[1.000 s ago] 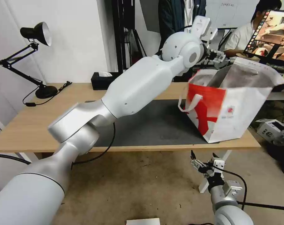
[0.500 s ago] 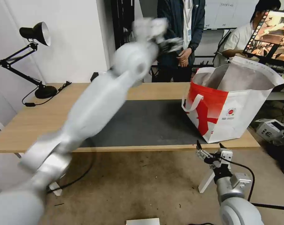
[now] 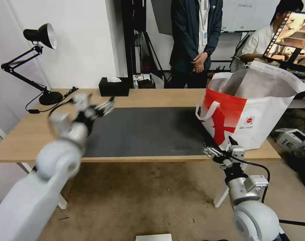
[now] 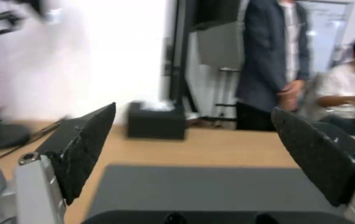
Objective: Pick up the trash from the table and place it into the takeout bag.
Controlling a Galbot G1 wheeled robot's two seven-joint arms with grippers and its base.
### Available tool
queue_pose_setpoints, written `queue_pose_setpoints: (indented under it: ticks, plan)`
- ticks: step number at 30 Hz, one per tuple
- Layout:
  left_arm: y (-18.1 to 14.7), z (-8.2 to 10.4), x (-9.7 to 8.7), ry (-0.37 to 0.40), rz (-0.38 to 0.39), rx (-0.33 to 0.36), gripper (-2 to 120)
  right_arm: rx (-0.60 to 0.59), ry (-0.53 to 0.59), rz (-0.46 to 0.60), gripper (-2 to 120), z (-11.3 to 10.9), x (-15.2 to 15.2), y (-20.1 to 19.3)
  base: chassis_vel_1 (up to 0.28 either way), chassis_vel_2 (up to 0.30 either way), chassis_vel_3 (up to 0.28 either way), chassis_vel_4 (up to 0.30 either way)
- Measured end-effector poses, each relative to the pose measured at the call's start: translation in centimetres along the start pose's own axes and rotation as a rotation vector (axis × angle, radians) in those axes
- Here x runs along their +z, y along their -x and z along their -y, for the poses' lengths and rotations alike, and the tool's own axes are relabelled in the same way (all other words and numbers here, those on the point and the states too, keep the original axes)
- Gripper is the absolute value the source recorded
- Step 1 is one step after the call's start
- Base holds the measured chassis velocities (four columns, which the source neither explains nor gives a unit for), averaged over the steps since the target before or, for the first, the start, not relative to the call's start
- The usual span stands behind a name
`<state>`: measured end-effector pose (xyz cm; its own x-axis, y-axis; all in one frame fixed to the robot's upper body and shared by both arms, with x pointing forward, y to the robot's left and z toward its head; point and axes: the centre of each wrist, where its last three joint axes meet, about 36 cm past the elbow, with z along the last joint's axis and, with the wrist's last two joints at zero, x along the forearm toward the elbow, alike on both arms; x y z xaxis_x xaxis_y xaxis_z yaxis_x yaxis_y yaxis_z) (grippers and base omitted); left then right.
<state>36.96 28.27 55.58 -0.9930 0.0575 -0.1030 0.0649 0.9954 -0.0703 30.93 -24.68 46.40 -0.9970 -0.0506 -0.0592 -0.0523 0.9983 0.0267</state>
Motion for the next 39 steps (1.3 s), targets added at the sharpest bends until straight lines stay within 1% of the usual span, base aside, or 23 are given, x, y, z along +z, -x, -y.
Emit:
queue_pose_setpoints:
  ticks: [1, 2, 3, 5, 6, 7, 8, 10, 11, 13, 14, 15, 17, 18, 20, 21, 39]
  plan:
    - [-2.8, -0.4, 1.2, -0.002, -0.006, -0.047, 100, -0.002, -0.01, 0.006, 100, 0.0, -0.2, 0.0, 0.0, 0.0, 0.0, 0.0]
    - [-5.1, -0.8, 2.1, 0.001, -0.02, -0.078, 100, -0.004, -0.021, 0.008, 100, 0.1, -0.2, -0.2, 0.0, 0.0, 0.0, 0.0]
    - [-5.1, -0.8, 2.1, 0.001, -0.02, -0.078, 100, -0.004, -0.021, 0.008, 100, 0.1, -0.2, -0.2, 0.0, 0.0, 0.0, 0.0]
    - [-8.9, -1.3, 4.0, 0.029, -0.033, -0.116, 100, 0.005, -0.051, 0.001, 100, 0.5, -0.3, -1.3, 0.0, 0.0, 0.0, 0.0]
    - [-10.0, -1.3, 4.7, 0.037, -0.039, -0.119, 100, 0.021, -0.068, 0.001, 100, 0.8, -0.3, -2.0, 0.0, 0.0, 0.0, 0.0]
    - [-11.2, -1.4, 5.1, 0.04, -0.045, -0.129, 100, 0.036, -0.081, 0.002, 100, 1.0, -0.3, -2.6, 0.0, 0.0, 0.0, 0.0]
    - [-11.2, -1.4, 5.1, 0.04, -0.045, -0.129, 100, 0.036, -0.081, 0.002, 100, 1.0, -0.3, -2.6, 0.0, 0.0, 0.0, 0.0]
    - [-14.3, -1.6, 5.9, 0.062, -0.048, -0.167, 100, 0.046, -0.097, -0.004, 100, 1.1, -0.1, -3.5, 0.0, 0.0, 0.0, 0.0]
    - [-14.3, -1.6, 5.9, 0.062, -0.048, -0.167, 100, 0.046, -0.097, -0.004, 100, 1.1, -0.1, -3.5, 0.0, 0.0, 0.0, 0.0]
    - [-16.8, -1.3, 6.8, 0.112, -0.026, -0.186, 100, 0.049, -0.102, -0.011, 100, 1.0, 0.1, -3.9, 0.0, 0.0, 0.0, 0.0]
    - [-16.8, -1.3, 6.8, 0.112, -0.026, -0.186, 100, 0.049, -0.102, -0.011, 100, 1.0, 0.1, -3.9, 0.0, 0.0, 0.0, 0.0]
    - [-17.7, -0.9, 7.3, 0.115, -0.023, -0.19, 100, 0.049, -0.107, -0.012, 100, 1.0, 0.2, -4.0, 0.0, 0.0, 0.0, 0.0]
    - [-18.7, 0.1, 7.7, 0.093, -0.021, -0.191, 100, 0.043, -0.115, -0.003, 100, 1.0, 0.3, -4.1, 0.0, 0.0, 0.0, 0.0]
    - [-18.7, 0.1, 7.7, 0.093, -0.021, -0.191, 100, 0.043, -0.115, -0.003, 100, 1.0, 0.3, -4.1, 0.0, 0.0, 0.0, 0.0]
    - [-19.2, 1.2, 7.9, 0.068, -0.019, -0.186, 100, 0.036, -0.116, 0.007, 100, 0.9, 0.3, -4.2, 0.0, 0.0, 0.0, 0.0]
    - [-19.3, 1.5, 8.0, 0.062, -0.019, -0.184, 100, 0.034, -0.118, 0.012, 100, 0.8, 0.3, -4.3, 0.0, 0.0, 0.0, 0.0]
    - [-18.9, 1.7, 8.0, 0.05, -0.013, -0.18, 100, 0.034, -0.121, 0.014, 100, 0.7, 0.3, -4.3, 0.0, 0.0, 0.0, 0.0]
